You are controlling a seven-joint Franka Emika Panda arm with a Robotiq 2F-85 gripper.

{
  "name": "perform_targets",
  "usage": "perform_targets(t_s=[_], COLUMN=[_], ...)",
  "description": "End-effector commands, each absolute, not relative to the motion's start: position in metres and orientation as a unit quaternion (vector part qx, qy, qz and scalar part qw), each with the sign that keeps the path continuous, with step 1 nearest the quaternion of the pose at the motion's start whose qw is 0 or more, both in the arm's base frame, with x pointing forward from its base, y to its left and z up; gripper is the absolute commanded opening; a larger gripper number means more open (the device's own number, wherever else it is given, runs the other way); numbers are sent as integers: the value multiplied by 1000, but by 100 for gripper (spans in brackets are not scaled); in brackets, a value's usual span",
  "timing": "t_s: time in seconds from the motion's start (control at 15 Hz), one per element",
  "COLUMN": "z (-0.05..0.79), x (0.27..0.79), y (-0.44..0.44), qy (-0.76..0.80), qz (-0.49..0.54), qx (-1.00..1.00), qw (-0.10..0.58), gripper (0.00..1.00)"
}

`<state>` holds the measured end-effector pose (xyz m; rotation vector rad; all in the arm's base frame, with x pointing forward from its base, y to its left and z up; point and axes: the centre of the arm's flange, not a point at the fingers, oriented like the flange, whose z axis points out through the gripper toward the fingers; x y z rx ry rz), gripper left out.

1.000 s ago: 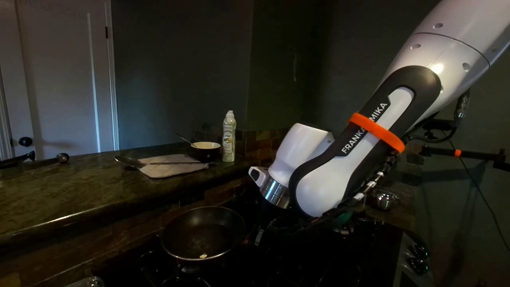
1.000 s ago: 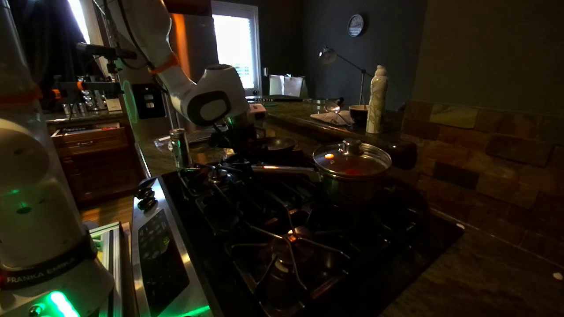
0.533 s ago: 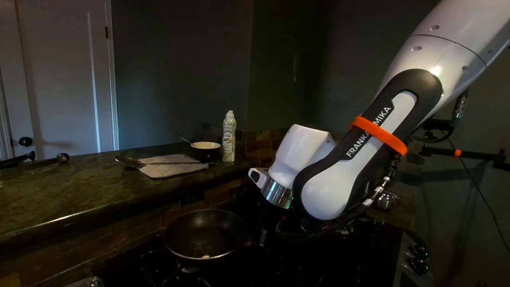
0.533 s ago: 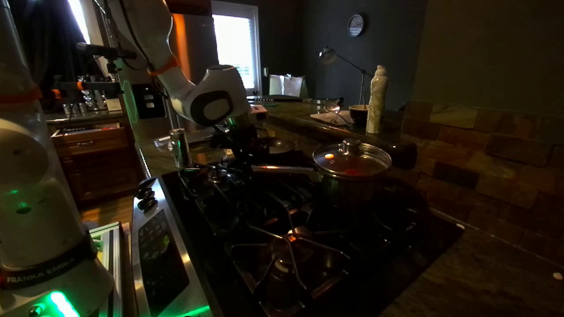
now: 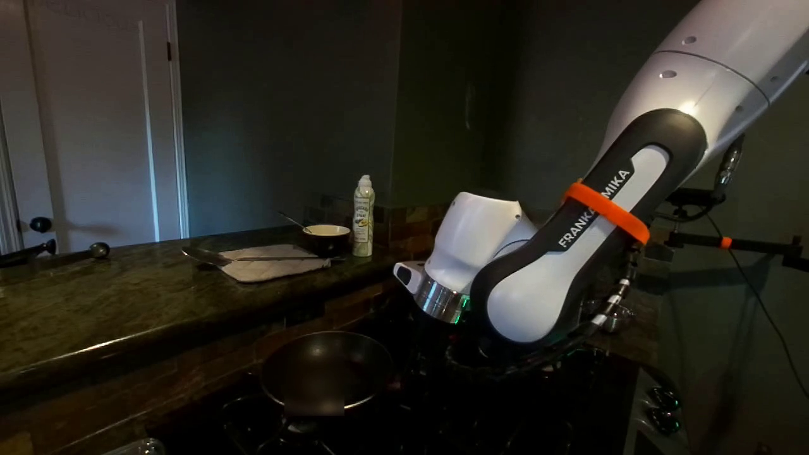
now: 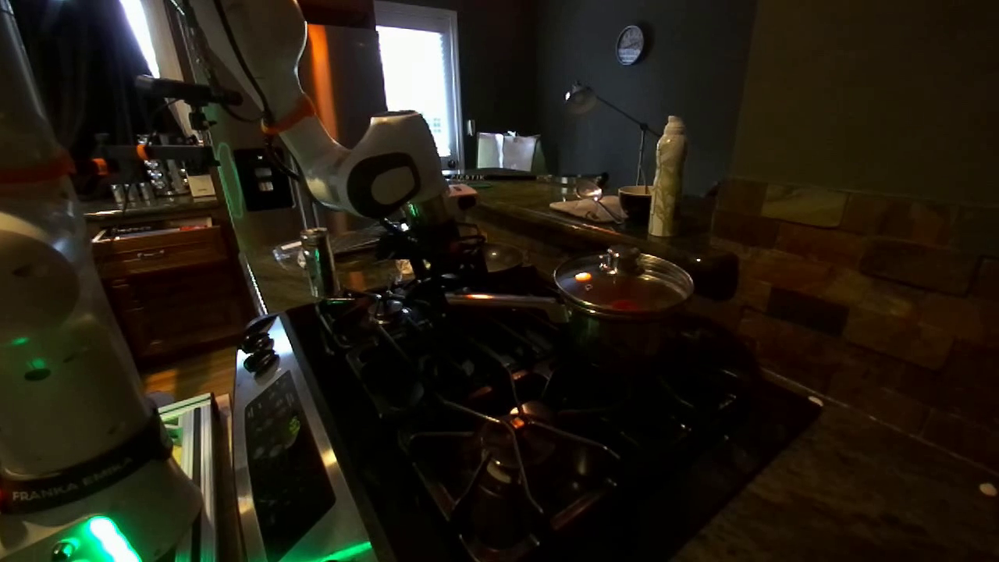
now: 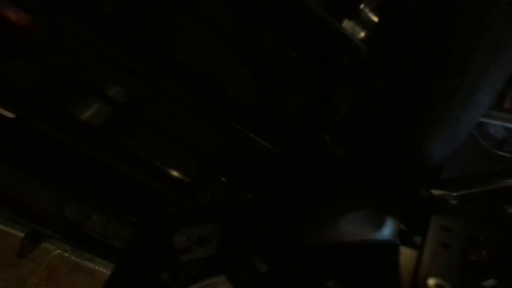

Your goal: Move the black pan to the back left plate of the stove.

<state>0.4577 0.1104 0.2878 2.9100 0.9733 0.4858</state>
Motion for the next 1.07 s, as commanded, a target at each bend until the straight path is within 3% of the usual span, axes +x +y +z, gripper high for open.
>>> perform_targets(t_s=[0.0, 0.33, 0.8, 0.87, 1.0], z=[312, 348, 389, 382, 404], x=[444, 422, 350, 400, 404], y=[119, 123, 88, 115, 116], qy=[306, 291, 266, 253, 257], qz=[146, 172, 338, 303, 331], qx=[940, 940, 902, 919, 907], qw=[40, 45, -47, -18, -33], gripper=[100, 100, 100, 100, 100])
